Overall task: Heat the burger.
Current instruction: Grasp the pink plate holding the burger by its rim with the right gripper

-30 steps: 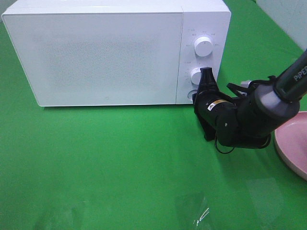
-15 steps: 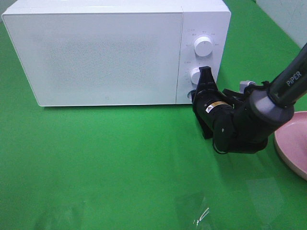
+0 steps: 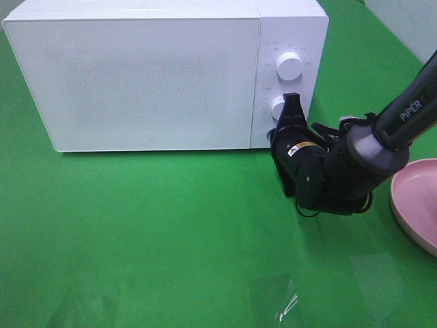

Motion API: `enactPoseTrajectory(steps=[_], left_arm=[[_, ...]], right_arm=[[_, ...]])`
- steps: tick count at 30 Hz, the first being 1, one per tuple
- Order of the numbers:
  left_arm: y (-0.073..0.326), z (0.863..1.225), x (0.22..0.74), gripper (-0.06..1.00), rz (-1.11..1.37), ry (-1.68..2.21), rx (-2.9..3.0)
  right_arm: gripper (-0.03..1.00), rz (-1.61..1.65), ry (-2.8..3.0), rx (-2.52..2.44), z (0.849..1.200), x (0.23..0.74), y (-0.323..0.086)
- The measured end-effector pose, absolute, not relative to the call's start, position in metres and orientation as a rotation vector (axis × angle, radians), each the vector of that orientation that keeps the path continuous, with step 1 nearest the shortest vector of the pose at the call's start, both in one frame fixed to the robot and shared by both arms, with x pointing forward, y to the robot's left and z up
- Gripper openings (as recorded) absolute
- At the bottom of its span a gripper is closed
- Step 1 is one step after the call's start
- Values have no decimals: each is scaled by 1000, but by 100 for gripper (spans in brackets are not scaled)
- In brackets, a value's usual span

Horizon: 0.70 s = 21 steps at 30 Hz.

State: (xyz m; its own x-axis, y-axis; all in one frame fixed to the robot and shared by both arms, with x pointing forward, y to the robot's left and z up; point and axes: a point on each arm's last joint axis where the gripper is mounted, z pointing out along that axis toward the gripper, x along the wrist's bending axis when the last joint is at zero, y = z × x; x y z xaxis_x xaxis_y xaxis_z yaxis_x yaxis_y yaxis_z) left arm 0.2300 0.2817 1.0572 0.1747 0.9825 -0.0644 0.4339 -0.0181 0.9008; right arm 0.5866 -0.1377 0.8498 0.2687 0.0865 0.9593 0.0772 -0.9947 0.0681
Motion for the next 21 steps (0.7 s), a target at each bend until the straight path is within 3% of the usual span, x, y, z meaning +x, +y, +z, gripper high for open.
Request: enactPoseTrajectory(steps=[21], left_arm=[[284,1057,230,97,835,1401,1601]], right_arm=[[0,1879,129,2480,847,590,-133]])
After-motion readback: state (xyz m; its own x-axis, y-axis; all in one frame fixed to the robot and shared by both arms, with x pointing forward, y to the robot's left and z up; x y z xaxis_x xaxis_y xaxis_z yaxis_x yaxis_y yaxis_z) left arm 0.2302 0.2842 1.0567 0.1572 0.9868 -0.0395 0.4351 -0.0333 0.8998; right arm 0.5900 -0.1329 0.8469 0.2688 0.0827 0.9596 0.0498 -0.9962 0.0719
